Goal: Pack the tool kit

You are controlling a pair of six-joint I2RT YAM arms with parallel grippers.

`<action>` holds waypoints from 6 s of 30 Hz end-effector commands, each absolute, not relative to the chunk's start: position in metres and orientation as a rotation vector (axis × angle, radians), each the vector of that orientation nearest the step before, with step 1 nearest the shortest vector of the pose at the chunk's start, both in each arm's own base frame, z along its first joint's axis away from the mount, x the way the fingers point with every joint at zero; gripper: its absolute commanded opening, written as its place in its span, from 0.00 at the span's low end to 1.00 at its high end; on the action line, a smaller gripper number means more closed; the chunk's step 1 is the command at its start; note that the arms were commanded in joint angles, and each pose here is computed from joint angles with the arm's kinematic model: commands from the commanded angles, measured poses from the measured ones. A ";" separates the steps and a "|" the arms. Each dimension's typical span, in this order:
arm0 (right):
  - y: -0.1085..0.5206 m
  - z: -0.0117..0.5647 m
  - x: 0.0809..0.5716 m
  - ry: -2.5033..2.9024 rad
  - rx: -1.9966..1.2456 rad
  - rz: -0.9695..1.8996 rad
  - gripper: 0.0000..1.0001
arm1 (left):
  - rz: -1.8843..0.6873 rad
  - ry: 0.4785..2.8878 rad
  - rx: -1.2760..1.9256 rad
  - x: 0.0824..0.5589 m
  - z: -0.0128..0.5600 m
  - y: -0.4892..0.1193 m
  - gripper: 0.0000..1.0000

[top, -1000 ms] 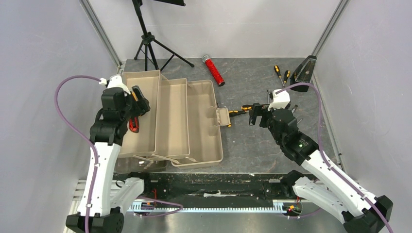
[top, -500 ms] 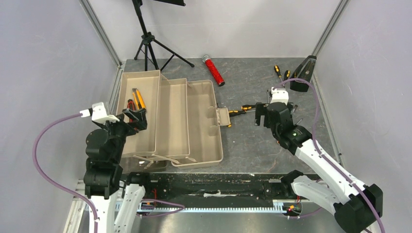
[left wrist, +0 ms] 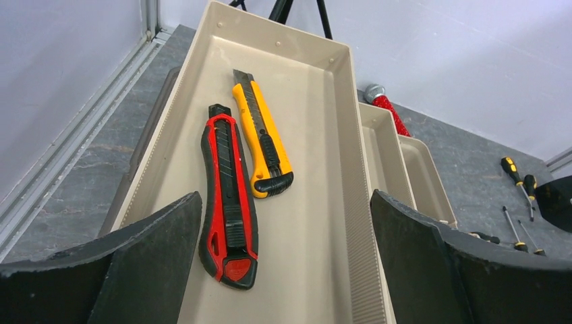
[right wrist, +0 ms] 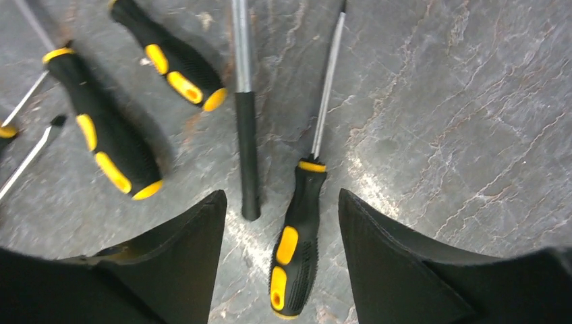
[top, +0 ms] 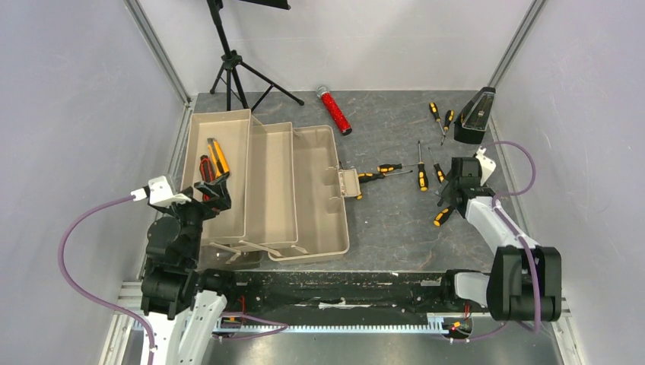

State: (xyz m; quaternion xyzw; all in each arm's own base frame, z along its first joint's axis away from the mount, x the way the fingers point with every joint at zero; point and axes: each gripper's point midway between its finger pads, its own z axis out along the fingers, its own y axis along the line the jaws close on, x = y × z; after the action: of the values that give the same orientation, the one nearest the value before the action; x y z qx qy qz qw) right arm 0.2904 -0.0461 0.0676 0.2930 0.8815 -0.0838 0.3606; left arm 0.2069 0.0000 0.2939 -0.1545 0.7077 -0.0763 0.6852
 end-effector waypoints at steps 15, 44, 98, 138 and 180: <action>-0.070 0.055 0.340 2.257 0.779 -0.256 0.39 | -0.090 1.504 -0.375 0.200 0.300 0.016 0.97; -0.097 0.044 0.371 2.179 0.906 -0.213 0.11 | -0.070 1.531 -0.376 0.204 0.296 0.017 0.96; 0.477 0.235 0.308 1.958 -0.003 0.909 0.51 | -0.024 1.471 -0.444 0.197 0.295 0.032 0.95; 0.202 0.106 0.296 1.757 -0.368 0.503 0.68 | -0.007 1.514 -0.441 0.205 0.287 0.031 0.95; 0.195 0.048 0.294 1.991 -0.203 0.488 0.00 | -0.003 1.502 -0.441 0.202 0.288 0.033 0.94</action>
State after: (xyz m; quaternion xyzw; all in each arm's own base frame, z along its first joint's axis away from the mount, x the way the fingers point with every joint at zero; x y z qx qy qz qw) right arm 0.3053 0.2106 0.0417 -0.1135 0.8229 0.2102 0.5155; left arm 0.2032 0.0257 0.2803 -0.2001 0.6901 -0.0208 0.6952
